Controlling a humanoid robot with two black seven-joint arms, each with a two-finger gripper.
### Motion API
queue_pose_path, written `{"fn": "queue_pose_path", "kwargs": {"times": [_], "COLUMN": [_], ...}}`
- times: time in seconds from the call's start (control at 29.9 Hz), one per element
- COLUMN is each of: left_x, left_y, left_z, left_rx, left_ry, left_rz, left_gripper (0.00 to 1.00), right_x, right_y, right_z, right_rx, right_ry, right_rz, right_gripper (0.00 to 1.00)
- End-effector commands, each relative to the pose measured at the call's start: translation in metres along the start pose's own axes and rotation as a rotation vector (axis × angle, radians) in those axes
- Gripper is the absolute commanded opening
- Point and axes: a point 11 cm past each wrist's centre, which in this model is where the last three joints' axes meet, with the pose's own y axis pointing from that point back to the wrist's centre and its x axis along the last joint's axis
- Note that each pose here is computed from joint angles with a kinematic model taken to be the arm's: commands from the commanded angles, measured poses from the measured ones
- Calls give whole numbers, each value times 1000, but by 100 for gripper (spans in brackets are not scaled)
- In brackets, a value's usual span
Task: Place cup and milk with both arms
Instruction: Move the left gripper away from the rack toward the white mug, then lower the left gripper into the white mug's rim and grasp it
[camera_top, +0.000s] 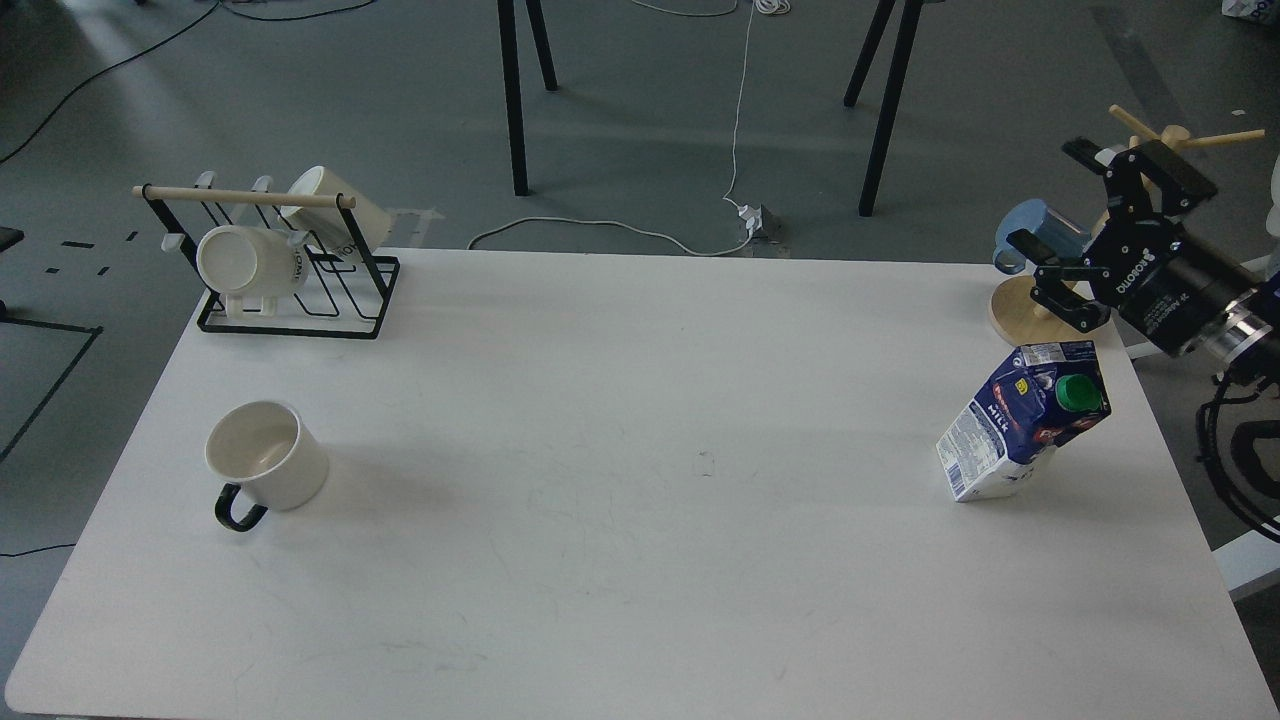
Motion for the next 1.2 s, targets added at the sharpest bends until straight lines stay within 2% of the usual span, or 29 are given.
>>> {"fn": "queue_pose_path", "kwargs": {"times": [0.0,0.13,0.27,0.5,0.6,0.84,1.17], "left_x": [-12,-45,-68,-97,-115,-146,-144], "left_y": [0,-2,-5,-8,-6,7,11], "left_z": [24,41,44,23,-5,-73,-93], "left_rx": [-113,-180,-182,-125,-47,109,161], "left_ry": [-161,-385,-633,-980,-1098,-1178,-1169], "left_rz": [-54,-174,-266,-420,-527,-761,-785], "left_gripper": [100,100,100,100,100,100,100], "right_x": [2,0,0,5,7,7,8], "right_y": [2,2,3,6,8,9,10], "right_z": [2,8,10,12,14,16,18], "right_rx": [-7,-15,-17,-24,-29,-31,-36], "right_ry": [2,-8,-11,-6,-6,-9,-12], "right_rz": [6,5,6,21,31,31,35], "right_gripper": [99,99,99,99,99,99,99]}}
